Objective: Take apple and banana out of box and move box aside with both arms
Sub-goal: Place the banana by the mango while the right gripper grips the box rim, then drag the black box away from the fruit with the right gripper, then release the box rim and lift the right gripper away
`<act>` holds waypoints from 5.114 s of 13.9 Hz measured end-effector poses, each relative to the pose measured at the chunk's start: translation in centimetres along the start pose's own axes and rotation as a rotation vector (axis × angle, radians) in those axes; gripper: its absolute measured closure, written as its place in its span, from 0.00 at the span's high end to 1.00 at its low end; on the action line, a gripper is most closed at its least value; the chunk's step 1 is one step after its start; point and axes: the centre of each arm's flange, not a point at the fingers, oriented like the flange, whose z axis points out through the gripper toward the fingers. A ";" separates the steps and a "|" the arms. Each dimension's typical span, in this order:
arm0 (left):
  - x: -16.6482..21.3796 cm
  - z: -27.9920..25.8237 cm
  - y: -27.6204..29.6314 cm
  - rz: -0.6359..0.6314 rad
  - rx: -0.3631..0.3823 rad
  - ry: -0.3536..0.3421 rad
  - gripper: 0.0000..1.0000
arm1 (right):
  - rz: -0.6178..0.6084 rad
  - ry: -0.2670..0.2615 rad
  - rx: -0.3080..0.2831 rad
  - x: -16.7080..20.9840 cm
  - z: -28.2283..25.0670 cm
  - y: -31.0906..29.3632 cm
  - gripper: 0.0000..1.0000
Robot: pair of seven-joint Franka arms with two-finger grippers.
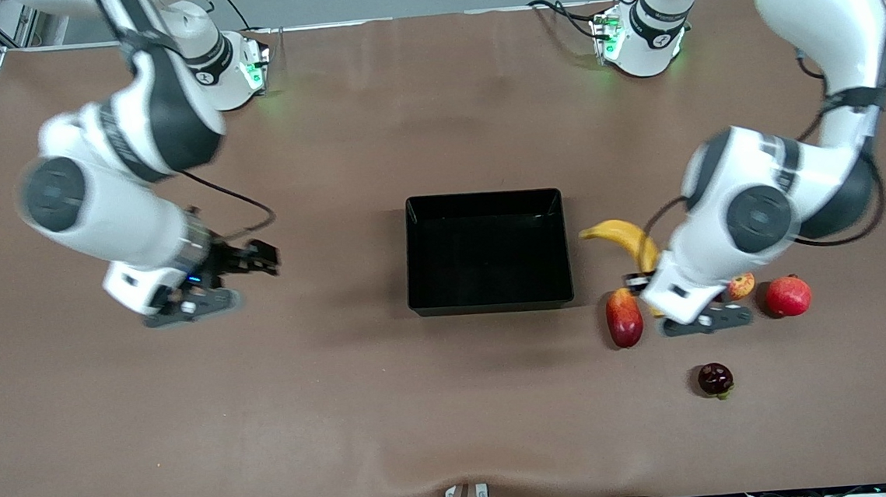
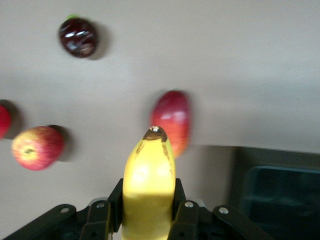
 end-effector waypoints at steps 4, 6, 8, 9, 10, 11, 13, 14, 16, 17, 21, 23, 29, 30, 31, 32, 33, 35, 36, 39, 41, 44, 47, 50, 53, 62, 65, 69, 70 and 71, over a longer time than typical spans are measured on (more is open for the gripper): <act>1.0 5.8 -6.7 0.119 -0.004 -0.070 0.40 | -0.006 0.049 -0.002 1.4 5.3 -4.2 1.00; 1.6 9.3 -7.2 0.170 0.003 -0.067 0.40 | 0.037 0.040 -0.004 1.1 7.5 -7.3 1.00; 2.2 13.1 -7.3 0.212 0.025 -0.048 0.40 | 0.060 0.021 -0.009 0.1 9.6 -11.0 1.00; 2.5 14.7 -7.5 0.216 0.018 -0.041 0.40 | 0.050 0.009 -0.013 -0.4 10.7 -12.5 1.00; 2.8 16.0 -7.8 0.215 0.005 -0.035 0.40 | 0.034 -0.007 -0.020 -0.9 12.0 -13.9 1.00; 3.0 17.1 -8.0 0.213 -0.009 -0.026 0.40 | 0.016 -0.016 -0.025 -1.4 13.5 -15.3 1.00; 3.4 18.8 -8.3 0.206 -0.037 -0.001 0.40 | -0.014 -0.016 -0.029 -2.2 16.1 -17.6 1.00; 3.5 19.6 -8.3 0.204 -0.048 0.009 0.40 | -0.024 -0.025 -0.035 -2.6 17.2 -18.4 1.00; 3.6 19.6 -8.3 0.203 -0.052 0.015 0.45 | -0.029 -0.043 -0.045 -3.2 18.9 -19.4 1.00; 3.8 19.4 -8.4 0.201 -0.053 0.022 0.50 | -0.008 -0.051 -0.050 -3.5 19.6 -19.8 1.00; 4.6 15.6 -8.8 0.193 -0.036 0.056 0.89 | 0.074 -0.019 -0.045 -3.7 22.1 -20.9 0.93; 4.4 9.9 -8.9 0.195 -0.001 0.078 1.00 | 0.069 -0.016 -0.046 -3.9 23.1 -21.3 0.71; 0.5 -7.8 -11.7 0.114 0.085 0.140 1.00 | 0.084 -0.022 -0.055 -3.7 22.7 -21.3 0.05; -0.5 -9.6 -12.3 0.095 0.087 0.131 1.00 | 0.091 -0.037 -0.065 -3.5 22.4 -21.0 0.05; -1.5 -11.4 -12.7 0.075 0.079 0.124 1.00 | 0.099 -0.066 -0.079 -3.3 21.9 -20.4 0.05; -2.5 -13.3 -13.1 0.054 0.063 0.120 1.00 | 0.117 -0.085 -0.087 -2.6 21.0 -19.5 0.05; -3.7 -15.2 -13.3 0.036 0.044 0.117 1.00 | 0.135 -0.105 -0.094 -1.7 19.9 -18.1 0.05; -6.4 -18.5 -13.4 0.011 0.030 0.096 1.00 | 0.159 -0.139 -0.100 0.0 17.2 -14.5 0.05; -7.7 -19.9 -13.5 0.000 0.025 0.085 1.00 | 0.154 -0.155 -0.099 0.6 15.7 -12.5 0.05; -10.5 -22.8 -13.6 -0.024 -0.003 0.070 1.00 | 0.137 -0.185 -0.086 1.8 11.5 -6.0 0.05; -11.8 -23.8 -13.5 -0.031 -0.003 0.068 1.00 | 0.140 -0.200 -0.076 2.3 9.5 -1.6 0.05; -13.6 -24.2 -12.8 -0.028 0.019 0.039 1.00 | 0.137 -0.185 -0.063 3.1 7.5 6.2 0.05; -15.2 -25.2 -11.7 -0.012 0.013 0.030 1.00 | 0.118 -0.174 -0.059 3.1 6.1 15.1 0.05; -15.7 -25.2 -11.2 -0.005 0.013 0.022 1.00 | 0.088 -0.161 -0.034 1.9 5.1 24.6 0.05; -15.7 -24.5 -10.9 0.001 0.016 0.005 1.00 | 0.154 -0.130 -0.028 0.4 4.2 31.6 0.05; -15.7 -24.3 -10.9 0.001 0.016 0.002 1.00 | 0.360 -0.063 -0.044 -5.1 9.8 47.2 0.05; -15.7 -24.3 -10.9 0.000 0.016 0.003 1.00 | 0.313 -0.086 -0.033 -6.5 13.0 49.8 0.05; -15.7 -24.3 -10.9 0.000 0.016 0.003 1.00 | 0.263 -0.062 -0.028 -6.3 14.3 50.0 0.05; -15.7 -24.3 -10.9 0.000 0.016 0.003 1.00 | 0.240 -0.053 -0.018 -6.4 14.6 50.2 0.12; -15.7 -24.3 -11.0 -0.001 0.016 0.003 1.00 | 0.221 -0.045 -0.006 -6.6 14.8 50.4 0.21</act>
